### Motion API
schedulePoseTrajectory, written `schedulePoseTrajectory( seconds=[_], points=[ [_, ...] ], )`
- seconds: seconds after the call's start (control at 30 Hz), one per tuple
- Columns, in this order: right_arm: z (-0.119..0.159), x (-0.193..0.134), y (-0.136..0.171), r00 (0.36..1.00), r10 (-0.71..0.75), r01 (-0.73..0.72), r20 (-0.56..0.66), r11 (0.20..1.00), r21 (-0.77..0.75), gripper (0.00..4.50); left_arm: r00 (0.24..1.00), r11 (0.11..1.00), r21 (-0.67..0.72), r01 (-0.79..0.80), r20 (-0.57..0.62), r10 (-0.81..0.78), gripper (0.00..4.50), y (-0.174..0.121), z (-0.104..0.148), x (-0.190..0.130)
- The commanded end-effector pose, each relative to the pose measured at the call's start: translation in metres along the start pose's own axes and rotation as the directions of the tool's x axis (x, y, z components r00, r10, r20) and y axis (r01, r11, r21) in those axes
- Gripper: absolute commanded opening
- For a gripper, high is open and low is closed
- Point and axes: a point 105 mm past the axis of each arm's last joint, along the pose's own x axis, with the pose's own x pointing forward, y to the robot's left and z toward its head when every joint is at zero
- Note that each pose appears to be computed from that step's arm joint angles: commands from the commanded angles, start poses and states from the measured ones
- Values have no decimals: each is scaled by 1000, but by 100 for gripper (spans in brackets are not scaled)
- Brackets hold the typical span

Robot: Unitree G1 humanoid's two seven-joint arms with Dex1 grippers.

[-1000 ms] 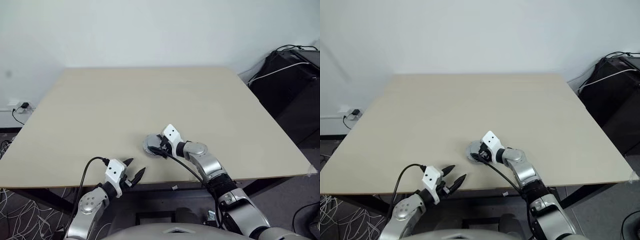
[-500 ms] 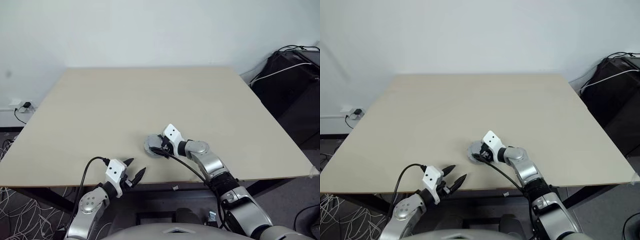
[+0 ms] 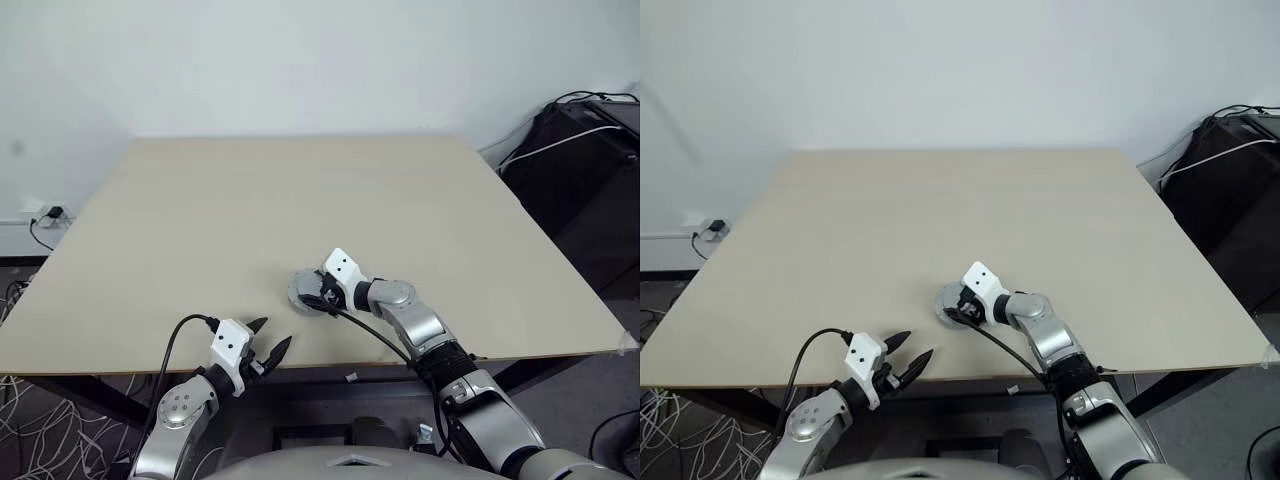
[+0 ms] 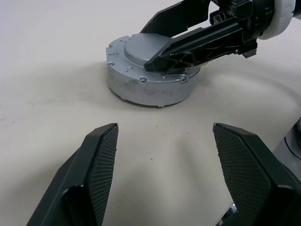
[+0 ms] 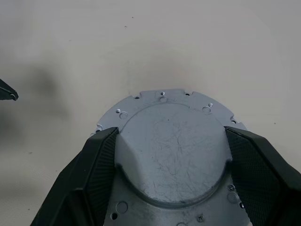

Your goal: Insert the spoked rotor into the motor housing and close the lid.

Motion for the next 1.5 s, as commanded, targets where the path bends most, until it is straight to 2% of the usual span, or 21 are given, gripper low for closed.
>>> schedulePoseTrajectory(
  seconds=[0.03,0.13,0.23,0.33,0.43,0.53,0.63,0.73,0.9,0.93,1.3,1.5],
  points=[
    [-14,-3,-8,996,-44,44,-74,999,3,320,998,999,29,13,66,-15,340,-1,19,5],
    [-15,-3,-8,996,-47,47,-78,999,4,320,993,996,54,-66,97,60,340,13,29,12],
    [-15,-4,-9,996,-49,50,-76,999,6,320,977,985,-6,-170,130,169,340,35,43,23],
    [-14,-3,-9,996,-51,52,-72,999,8,320,965,969,-87,-233,101,241,340,54,50,36],
    [-13,-3,-9,996,-53,54,-69,999,9,320,964,956,-152,-250,57,261,340,66,53,46],
    [-12,-4,-8,997,-55,56,-60,998,13,320,976,955,-221,-200,44,215,340,72,60,56],
    [-11,-4,-8,997,-59,60,-55,998,16,320,988,965,-219,-142,30,152,279,72,62,63],
    [-10,-4,-9,997,-64,65,-50,998,18,320,997,976,-205,-69,0,71,182,70,62,71],
    [-9,-5,-9,997,-70,71,-43,997,21,320,999,967,-253,-29,-35,21,14,73,60,82],
    [-9,-6,-9,997,-71,72,-42,997,22,320,999,966,-259,-26,-36,17,4,73,60,84],
    [-7,-6,-8,997,-74,75,-37,997,22,320,984,945,-315,91,-119,-134,4,65,67,102],
    [-5,-6,-7,997,-75,76,-32,997,20,320,965,938,-329,111,-191,-181,4,62,59,104]
  ],
)
